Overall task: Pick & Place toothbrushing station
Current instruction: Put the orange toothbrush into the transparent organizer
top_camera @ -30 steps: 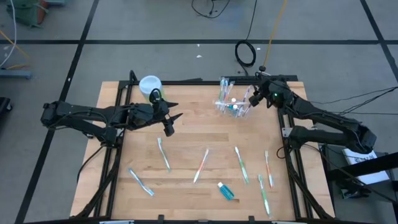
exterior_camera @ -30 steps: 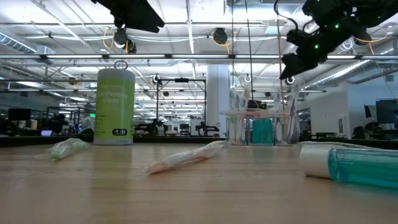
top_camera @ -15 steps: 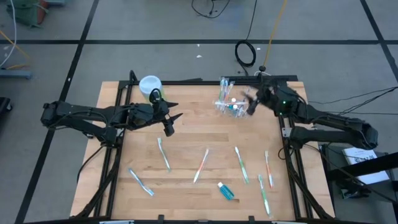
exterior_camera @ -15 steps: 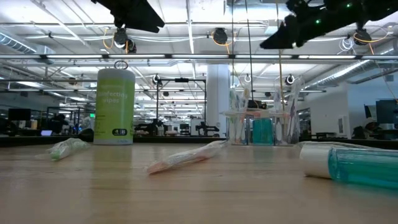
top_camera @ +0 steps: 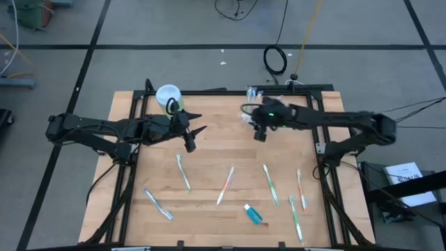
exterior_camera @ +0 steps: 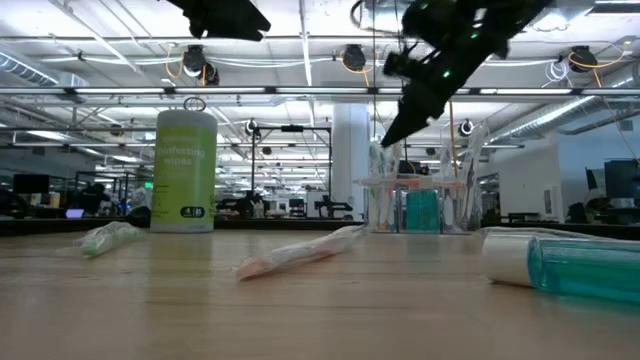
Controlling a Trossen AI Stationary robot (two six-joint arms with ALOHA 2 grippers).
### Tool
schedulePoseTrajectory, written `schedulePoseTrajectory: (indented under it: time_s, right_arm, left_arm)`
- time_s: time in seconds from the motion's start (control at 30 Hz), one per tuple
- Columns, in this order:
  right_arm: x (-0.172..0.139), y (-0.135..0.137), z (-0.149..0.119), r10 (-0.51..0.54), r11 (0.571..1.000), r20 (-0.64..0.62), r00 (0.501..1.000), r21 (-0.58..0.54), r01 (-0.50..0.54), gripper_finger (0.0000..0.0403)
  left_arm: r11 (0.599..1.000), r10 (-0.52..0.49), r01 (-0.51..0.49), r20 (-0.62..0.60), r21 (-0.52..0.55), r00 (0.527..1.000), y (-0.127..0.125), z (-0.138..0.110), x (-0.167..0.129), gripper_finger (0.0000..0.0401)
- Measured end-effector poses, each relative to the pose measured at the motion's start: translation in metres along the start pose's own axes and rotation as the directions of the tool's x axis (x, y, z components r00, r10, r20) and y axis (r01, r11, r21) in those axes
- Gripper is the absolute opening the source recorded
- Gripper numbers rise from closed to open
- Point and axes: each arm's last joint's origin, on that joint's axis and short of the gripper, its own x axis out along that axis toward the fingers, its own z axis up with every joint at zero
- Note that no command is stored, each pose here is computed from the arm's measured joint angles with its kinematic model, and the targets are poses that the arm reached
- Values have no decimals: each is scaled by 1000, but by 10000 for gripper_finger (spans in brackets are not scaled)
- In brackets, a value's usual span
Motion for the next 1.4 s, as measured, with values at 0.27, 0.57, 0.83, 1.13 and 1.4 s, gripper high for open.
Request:
schedulePoseTrajectory:
  time_s: [0.27,0.57,0.83,1.13,1.4]
  right_arm:
    - [49,-19,2,-28,1000,-158,987,-4,28,164]
    - [56,-26,-4,-49,999,-196,979,-1,50,164]
    - [53,-24,-6,-33,999,-223,974,5,35,164]
    - [53,-24,-10,-27,1000,-253,967,8,30,152]
    - [53,-30,-12,-39,999,-261,965,22,46,68]
  left_arm:
    - [1000,-2,2,0,14,1000,0,0,0,218]
    - [998,-47,48,-26,29,999,-1,-3,0,218]
    - [996,-87,87,-39,3,995,-3,-4,0,218]
    - [996,-87,86,-53,-12,995,-3,-6,0,218]
    - [996,-87,86,-53,-9,995,-3,-6,0,218]
